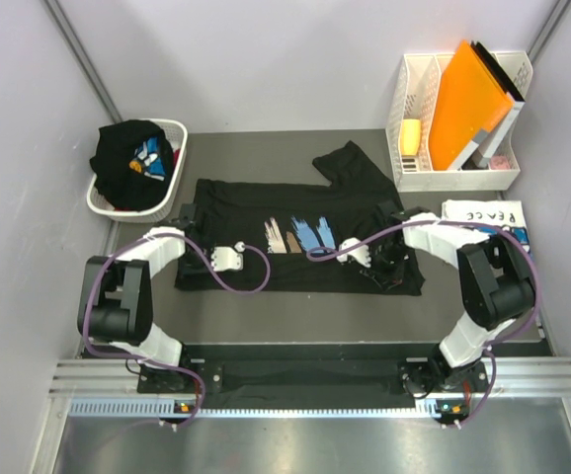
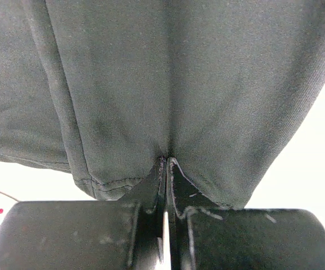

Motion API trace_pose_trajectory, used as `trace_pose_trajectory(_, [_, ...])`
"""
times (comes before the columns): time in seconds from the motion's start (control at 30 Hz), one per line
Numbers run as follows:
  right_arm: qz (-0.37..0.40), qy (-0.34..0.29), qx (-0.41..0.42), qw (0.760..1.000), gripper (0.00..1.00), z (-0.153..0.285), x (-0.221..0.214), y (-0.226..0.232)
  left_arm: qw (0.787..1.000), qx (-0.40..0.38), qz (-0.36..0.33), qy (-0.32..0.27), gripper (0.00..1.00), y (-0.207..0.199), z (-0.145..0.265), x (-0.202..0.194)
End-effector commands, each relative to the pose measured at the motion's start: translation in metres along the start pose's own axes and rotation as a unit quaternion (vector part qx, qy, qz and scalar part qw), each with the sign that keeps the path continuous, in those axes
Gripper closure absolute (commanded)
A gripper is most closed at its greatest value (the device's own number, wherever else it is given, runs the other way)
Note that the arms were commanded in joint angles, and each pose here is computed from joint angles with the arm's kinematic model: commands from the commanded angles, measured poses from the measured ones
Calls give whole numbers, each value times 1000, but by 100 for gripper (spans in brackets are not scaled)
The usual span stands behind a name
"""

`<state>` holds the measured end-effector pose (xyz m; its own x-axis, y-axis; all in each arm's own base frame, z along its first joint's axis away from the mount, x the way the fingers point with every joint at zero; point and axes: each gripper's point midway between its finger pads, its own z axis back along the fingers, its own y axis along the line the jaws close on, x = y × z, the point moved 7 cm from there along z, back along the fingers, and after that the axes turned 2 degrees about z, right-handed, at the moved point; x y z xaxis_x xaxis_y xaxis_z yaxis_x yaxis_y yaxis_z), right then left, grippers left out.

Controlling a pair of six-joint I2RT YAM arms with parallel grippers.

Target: Fold and stack the t-shirts

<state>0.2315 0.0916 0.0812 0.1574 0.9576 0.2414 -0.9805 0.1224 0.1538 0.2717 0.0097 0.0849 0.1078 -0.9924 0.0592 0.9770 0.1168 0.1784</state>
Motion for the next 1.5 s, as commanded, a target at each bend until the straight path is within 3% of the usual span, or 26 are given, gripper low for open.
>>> trace_pose_trajectory(0.0, [-2, 68, 62, 996, 100, -19, -29, 26, 998, -38, -21, 50, 100, -20, -18, -20])
trace_pose_trajectory(0.43, [3, 75, 61, 995, 100, -16, -37, 34, 996, -61, -42, 55, 100, -32, -15, -25])
trace_pose_trajectory(1.47, [36, 87, 102, 990, 100, -21, -45, 52, 992, -95, -84, -28, 100, -57, 4, -11])
